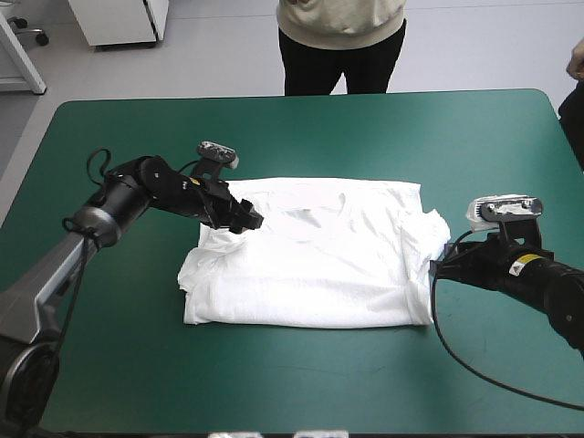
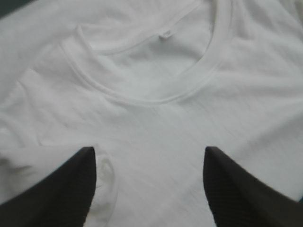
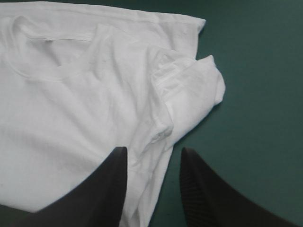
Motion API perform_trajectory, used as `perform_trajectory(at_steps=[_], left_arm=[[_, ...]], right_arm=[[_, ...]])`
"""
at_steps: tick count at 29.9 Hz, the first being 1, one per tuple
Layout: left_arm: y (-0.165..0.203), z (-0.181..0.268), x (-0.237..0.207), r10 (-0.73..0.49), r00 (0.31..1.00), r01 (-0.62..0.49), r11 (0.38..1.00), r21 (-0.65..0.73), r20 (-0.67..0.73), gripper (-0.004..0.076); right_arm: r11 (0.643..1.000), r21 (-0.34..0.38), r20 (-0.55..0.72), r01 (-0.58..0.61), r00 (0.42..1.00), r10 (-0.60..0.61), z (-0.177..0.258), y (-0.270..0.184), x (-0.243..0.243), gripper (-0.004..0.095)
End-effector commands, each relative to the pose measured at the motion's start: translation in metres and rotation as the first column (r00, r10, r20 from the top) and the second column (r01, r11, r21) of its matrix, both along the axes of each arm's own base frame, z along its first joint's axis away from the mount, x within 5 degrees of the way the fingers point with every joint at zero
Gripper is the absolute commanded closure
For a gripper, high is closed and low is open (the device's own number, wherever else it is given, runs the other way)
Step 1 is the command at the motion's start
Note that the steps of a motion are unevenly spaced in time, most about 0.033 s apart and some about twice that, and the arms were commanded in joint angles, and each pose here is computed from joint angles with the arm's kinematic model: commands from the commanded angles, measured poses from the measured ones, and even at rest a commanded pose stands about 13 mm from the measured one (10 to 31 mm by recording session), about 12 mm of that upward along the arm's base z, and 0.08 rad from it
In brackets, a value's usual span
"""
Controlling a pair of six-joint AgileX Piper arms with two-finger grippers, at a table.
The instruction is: Fold the cloth
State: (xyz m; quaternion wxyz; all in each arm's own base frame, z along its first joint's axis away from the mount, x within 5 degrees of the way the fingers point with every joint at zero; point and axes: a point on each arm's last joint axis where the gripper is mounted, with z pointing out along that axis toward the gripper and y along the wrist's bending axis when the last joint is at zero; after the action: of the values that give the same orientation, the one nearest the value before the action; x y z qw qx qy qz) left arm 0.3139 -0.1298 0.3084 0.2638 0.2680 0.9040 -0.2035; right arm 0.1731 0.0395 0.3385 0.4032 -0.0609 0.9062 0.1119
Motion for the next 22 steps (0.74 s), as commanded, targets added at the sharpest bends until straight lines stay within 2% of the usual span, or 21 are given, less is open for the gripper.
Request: perform_trajectory(at_steps=[1,5,10,14,22], left_arm=[[0.008,0.059,-0.026,0.015,0.986,-0.010,1.000,-0.029,0.166,0.0249],[0.026,0.081,-0.045,0.074,0.967,-0.090,0.994,0.058,0.244,0.0249],[0.040,0.090,-0.062,0.112,0.965,-0.148,0.979,0.141,0.238,0.0249],[0.042,0.087,-0.065,0.107,0.975,-0.141,0.975,0.170,0.195,0.0249],[0.042,0.085,-0.065,0.110,0.977,-0.143,0.973,0.180,0.182,0.0249]], right_arm=[[0.999,-0.013,0.018,0.040,0.999,-0.039,0.009,-0.004,0.018,0.0521],[0.997,-0.028,-0.011,0.070,0.997,-0.070,0.005,-0.009,0.043,0.0410],[0.990,-0.053,-0.070,0.129,0.989,-0.132,-0.010,-0.027,0.083,0.0414],[0.988,-0.100,-0.123,0.117,0.984,-0.129,-0.035,-0.031,0.114,0.0419],[0.991,-0.102,-0.273,0.085,0.956,-0.110,-0.088,-0.028,0.158,0.0422]])
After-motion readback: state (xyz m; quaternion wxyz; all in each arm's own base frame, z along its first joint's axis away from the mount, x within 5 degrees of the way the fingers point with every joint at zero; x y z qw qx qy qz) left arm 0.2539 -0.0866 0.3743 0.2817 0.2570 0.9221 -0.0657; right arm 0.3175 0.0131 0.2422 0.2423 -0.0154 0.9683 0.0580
